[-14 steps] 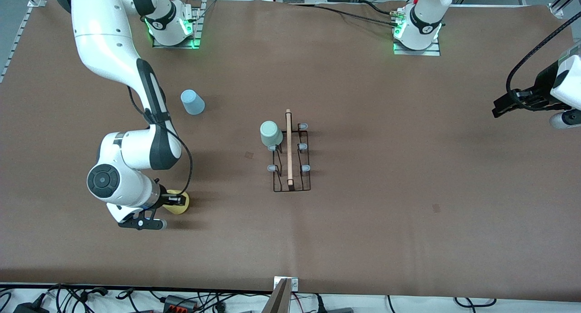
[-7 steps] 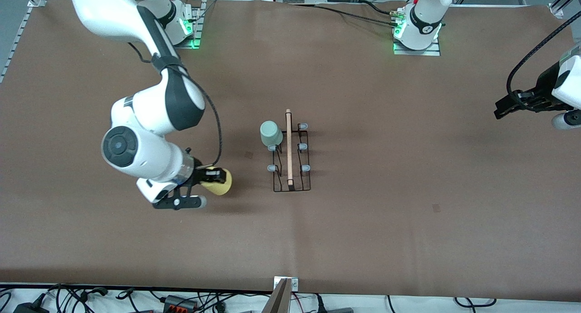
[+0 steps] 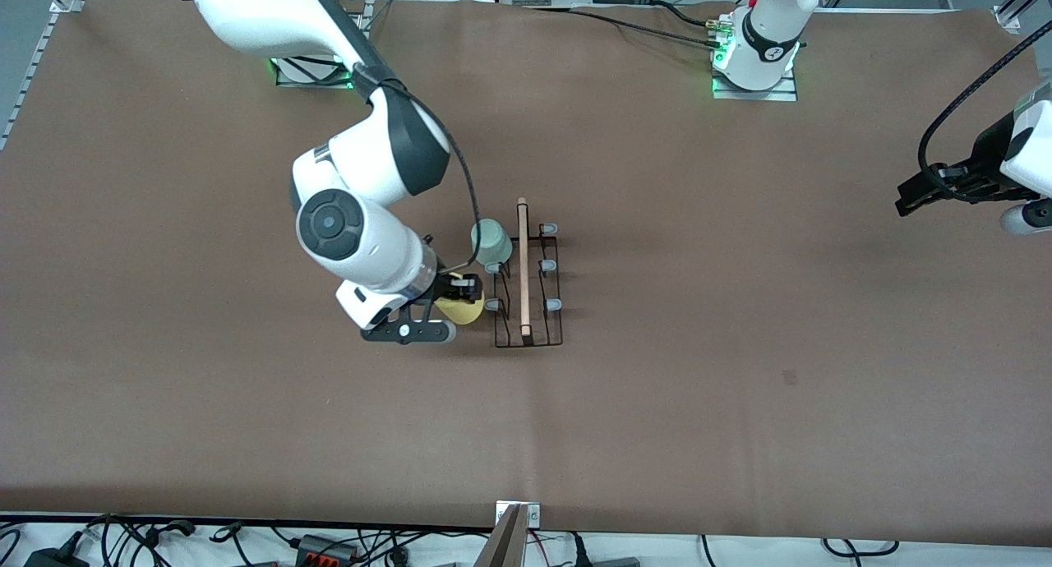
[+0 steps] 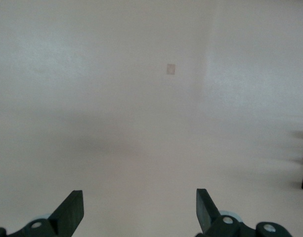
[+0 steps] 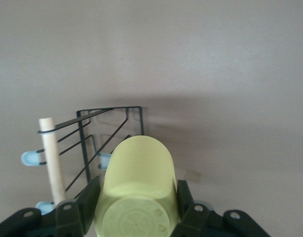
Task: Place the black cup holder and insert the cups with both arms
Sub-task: 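Carry the yellow cup with the right gripper to the holder, then lower the yellow cup onto a holder peg and open the right gripper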
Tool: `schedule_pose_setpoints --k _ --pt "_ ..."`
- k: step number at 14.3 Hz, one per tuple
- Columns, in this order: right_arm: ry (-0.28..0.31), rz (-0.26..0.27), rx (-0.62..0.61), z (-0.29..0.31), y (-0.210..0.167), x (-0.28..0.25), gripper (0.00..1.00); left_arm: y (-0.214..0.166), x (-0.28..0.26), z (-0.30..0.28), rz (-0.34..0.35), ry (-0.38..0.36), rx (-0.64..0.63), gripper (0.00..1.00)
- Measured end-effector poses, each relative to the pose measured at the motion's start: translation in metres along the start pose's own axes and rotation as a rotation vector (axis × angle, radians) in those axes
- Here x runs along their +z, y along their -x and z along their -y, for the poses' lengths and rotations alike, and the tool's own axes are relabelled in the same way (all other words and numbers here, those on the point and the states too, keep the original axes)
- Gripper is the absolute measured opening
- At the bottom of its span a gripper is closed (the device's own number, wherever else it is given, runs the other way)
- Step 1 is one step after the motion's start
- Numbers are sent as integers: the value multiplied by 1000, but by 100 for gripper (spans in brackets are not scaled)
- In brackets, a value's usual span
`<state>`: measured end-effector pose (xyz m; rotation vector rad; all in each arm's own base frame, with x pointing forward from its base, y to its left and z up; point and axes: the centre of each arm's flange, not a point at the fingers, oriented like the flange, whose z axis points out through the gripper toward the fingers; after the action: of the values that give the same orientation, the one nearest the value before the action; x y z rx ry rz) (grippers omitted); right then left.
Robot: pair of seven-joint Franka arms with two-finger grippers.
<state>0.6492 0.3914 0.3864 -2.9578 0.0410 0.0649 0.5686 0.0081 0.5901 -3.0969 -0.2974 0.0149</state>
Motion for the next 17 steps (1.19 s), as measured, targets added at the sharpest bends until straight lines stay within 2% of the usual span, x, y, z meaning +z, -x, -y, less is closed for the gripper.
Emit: schedule_pose_setpoints --k 10,17 --pt "-24 -47 29 19 0 31 67 0 -1 0 -3 1 0 100" --pt "-18 -40 38 27 4 55 67 0 -1 0 -3 1 0 100"
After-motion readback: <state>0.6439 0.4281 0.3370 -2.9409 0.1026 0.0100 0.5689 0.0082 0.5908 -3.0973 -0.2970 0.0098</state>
